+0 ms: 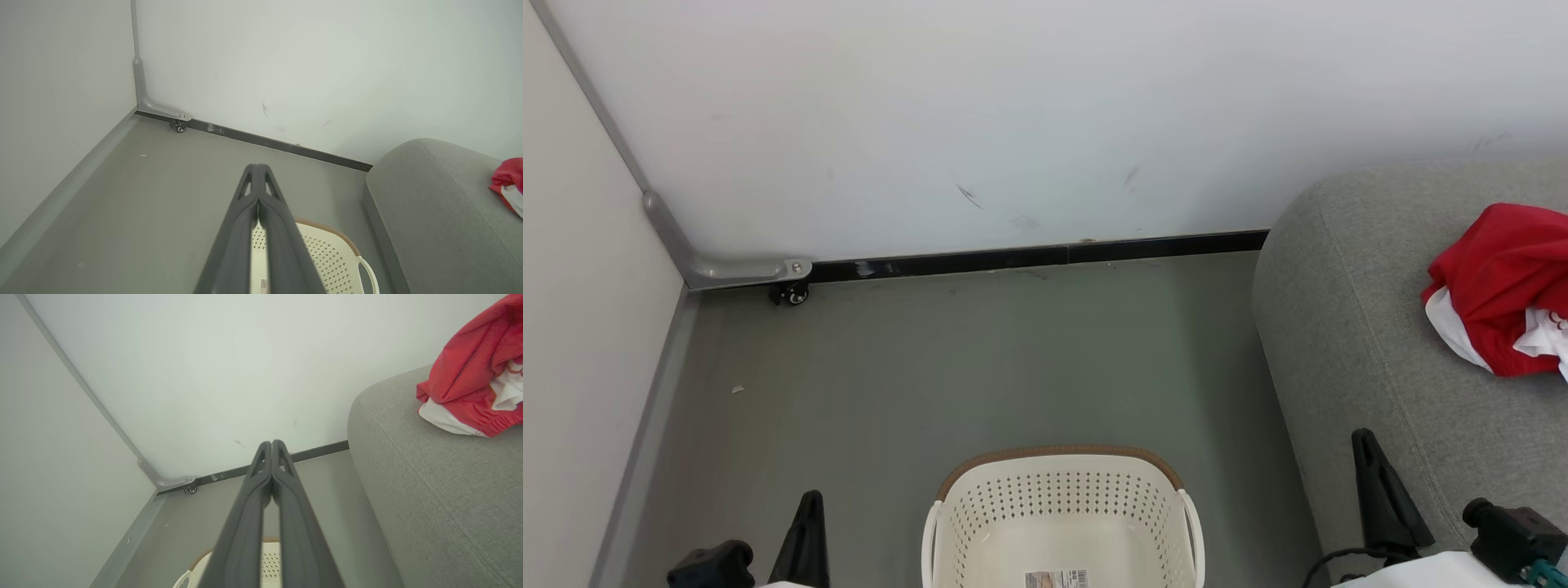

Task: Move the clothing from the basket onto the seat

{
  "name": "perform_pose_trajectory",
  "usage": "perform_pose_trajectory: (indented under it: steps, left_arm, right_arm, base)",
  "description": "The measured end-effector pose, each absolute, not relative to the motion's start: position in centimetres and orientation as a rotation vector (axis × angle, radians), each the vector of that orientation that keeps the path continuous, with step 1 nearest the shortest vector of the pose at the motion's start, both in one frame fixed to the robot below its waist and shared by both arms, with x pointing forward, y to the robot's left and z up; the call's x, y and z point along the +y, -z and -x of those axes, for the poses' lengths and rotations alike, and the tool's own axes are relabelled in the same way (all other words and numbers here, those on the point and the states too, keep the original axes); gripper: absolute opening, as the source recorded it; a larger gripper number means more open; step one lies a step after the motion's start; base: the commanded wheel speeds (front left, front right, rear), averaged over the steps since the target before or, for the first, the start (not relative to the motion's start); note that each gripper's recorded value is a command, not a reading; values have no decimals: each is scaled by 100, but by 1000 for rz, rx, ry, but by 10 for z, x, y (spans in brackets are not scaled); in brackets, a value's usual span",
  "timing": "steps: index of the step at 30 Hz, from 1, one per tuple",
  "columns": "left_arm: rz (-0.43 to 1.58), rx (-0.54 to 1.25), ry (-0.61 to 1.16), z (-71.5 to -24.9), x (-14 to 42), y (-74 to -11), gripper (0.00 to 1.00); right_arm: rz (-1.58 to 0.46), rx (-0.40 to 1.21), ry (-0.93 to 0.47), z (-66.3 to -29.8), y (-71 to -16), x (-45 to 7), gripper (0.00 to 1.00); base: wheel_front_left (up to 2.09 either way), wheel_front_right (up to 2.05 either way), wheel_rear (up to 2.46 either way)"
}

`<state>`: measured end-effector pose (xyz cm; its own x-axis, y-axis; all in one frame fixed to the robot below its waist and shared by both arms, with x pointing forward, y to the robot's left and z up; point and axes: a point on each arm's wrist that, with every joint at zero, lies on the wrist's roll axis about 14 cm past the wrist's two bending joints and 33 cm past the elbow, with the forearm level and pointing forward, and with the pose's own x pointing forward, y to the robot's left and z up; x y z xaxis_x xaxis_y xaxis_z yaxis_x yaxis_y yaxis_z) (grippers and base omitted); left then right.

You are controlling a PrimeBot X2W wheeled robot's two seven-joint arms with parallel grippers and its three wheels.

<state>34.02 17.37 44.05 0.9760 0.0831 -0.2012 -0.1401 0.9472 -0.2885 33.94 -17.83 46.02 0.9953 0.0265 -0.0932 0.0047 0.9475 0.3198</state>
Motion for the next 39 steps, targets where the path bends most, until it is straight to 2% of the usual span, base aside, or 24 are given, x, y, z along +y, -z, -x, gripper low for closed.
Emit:
perform_pose_trajectory:
  steps: [14,39]
  left_arm:
    - [513,242,-150,-343,179,-432,0]
    - [898,238,-149,-353,182,-440,0]
  right_arm:
    - [-544,119,42,-342,-456,-186,0]
    - [-919,104,92,-352,-462,-194,0]
  base:
    - [0,0,0]
    - [0,0,0]
